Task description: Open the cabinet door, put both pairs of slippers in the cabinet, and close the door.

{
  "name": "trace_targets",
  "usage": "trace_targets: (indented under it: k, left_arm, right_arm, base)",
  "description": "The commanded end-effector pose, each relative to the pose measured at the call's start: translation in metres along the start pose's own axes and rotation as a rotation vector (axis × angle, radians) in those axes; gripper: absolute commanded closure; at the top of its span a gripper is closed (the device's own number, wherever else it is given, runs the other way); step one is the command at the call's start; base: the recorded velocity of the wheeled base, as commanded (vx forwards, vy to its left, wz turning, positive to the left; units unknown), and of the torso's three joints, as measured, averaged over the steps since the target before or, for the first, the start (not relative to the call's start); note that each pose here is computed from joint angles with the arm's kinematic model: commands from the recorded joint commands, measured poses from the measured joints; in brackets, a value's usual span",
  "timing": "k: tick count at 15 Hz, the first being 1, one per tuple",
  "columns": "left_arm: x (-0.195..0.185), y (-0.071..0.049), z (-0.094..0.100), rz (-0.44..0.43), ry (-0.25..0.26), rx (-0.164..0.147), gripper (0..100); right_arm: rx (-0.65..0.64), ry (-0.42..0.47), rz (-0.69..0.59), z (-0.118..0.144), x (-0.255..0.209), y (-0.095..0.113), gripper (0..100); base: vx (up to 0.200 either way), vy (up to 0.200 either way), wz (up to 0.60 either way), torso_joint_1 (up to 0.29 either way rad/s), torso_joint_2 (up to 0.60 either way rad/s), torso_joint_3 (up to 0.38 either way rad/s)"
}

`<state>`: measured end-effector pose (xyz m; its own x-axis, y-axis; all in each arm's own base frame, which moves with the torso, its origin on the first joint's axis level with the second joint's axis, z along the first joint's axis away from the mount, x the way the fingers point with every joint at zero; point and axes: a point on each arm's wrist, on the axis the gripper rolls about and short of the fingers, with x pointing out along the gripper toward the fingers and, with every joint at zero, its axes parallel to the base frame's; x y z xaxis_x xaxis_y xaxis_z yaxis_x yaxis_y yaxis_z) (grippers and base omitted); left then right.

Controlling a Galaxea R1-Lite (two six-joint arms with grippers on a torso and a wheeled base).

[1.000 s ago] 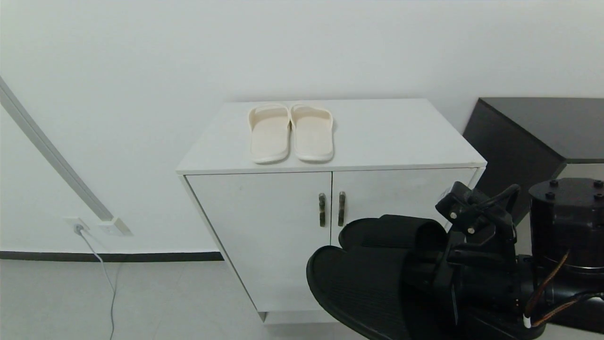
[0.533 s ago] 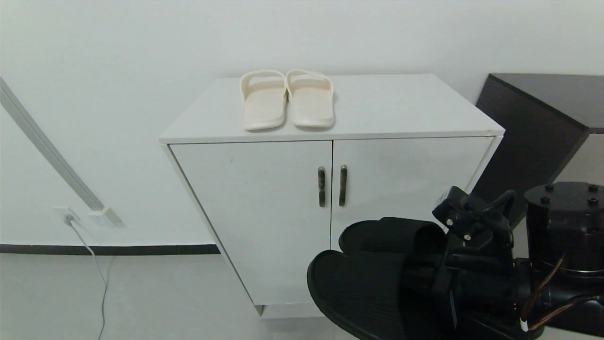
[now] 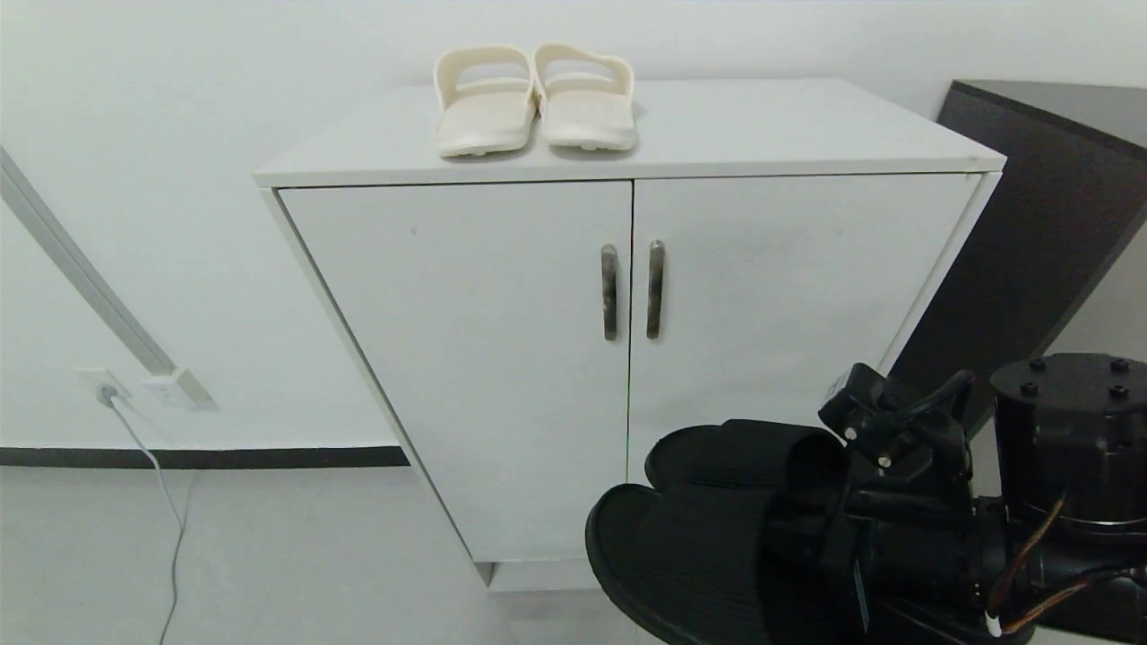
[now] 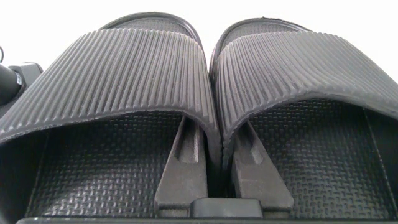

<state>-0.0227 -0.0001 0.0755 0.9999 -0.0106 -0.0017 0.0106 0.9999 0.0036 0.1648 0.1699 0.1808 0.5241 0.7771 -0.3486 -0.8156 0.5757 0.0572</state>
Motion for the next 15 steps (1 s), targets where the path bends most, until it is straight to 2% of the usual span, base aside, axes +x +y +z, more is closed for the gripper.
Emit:
trace_targets:
  k: [1,8,13,14,15]
  left_arm:
    - [0.000,0.000,0.000,0.000,0.000,-0.001,0]
    - [0.000,0.000,0.000,0.000,0.004,-0.001,0]
    - [0.000,0.000,0.000,0.006,0.001,-0.002,0]
    - [-0.001,0.000,0.004,0.008,-0.014,-0.007,0]
    - [-0.006,0.000,0.027,0.003,-0.069,-0.043,0]
  right_arm:
    - [0.000,0.001,0.001,0.000,0.000,0.000,100]
    - [0.001,0.010,0.001,-0.003,0.001,0.000,100]
    - [0.003,0.019,0.003,-0.006,0.000,0.000,100]
    - [0.003,0.018,0.004,-0.006,0.000,0.000,100]
    - [0.001,0.018,0.006,-0.006,0.001,0.000,100]
  base:
    - [0.000,0.000,0.00,-0.085,0.46,0.364]
    - [0.000,0.000,0.00,-0.037,0.42,0.383]
    - [0.000,0.000,0.00,-0.001,0.06,0.050]
    - [0.000,0.000,0.00,0.000,0.00,0.000]
    - [0.000,0.000,0.00,0.000,0.00,0.000]
